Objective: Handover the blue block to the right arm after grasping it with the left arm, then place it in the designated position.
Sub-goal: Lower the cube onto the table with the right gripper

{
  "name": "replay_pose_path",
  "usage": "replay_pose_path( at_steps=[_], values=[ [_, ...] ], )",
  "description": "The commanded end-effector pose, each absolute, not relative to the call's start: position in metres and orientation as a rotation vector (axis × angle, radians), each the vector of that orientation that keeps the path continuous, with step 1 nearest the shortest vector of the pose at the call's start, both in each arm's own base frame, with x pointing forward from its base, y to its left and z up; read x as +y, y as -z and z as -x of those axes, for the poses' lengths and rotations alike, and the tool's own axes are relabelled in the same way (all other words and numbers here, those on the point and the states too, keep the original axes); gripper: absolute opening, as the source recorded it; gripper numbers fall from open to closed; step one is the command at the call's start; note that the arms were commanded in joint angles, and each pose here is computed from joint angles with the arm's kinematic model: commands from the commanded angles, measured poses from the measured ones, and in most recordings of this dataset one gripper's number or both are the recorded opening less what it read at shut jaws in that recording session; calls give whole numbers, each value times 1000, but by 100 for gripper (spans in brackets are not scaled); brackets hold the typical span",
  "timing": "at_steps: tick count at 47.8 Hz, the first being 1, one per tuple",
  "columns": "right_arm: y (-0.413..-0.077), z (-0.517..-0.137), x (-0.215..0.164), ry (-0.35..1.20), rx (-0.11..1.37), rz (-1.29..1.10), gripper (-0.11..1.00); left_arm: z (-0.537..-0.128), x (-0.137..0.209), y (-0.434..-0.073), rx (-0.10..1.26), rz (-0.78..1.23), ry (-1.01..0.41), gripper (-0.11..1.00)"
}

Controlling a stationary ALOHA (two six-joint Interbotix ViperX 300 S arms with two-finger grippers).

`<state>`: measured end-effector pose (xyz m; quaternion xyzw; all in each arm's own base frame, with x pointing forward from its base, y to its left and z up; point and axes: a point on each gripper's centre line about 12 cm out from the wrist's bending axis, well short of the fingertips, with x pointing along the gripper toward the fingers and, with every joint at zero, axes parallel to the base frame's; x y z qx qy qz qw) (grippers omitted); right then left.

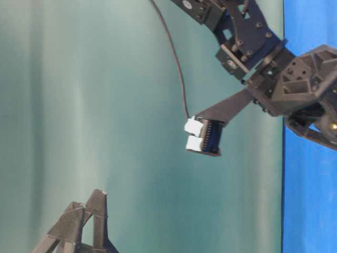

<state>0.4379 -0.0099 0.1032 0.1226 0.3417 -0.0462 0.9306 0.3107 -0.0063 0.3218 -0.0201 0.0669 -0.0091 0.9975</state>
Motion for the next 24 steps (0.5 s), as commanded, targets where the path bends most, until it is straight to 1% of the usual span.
replay_pose_path(
  at_steps=[1, 10, 24],
  values=[
    [-140, -441, -8, 85, 632, -249, 86, -310, -7, -334, 97, 37, 21, 91],
    [-172, -430, -8, 94, 622, -239, 86, -311, -7, -335, 96, 40, 22, 91],
    [-235, -401, -9, 105, 586, -202, 86, -311, -7, -335, 96, 42, 22, 91]
  ],
)
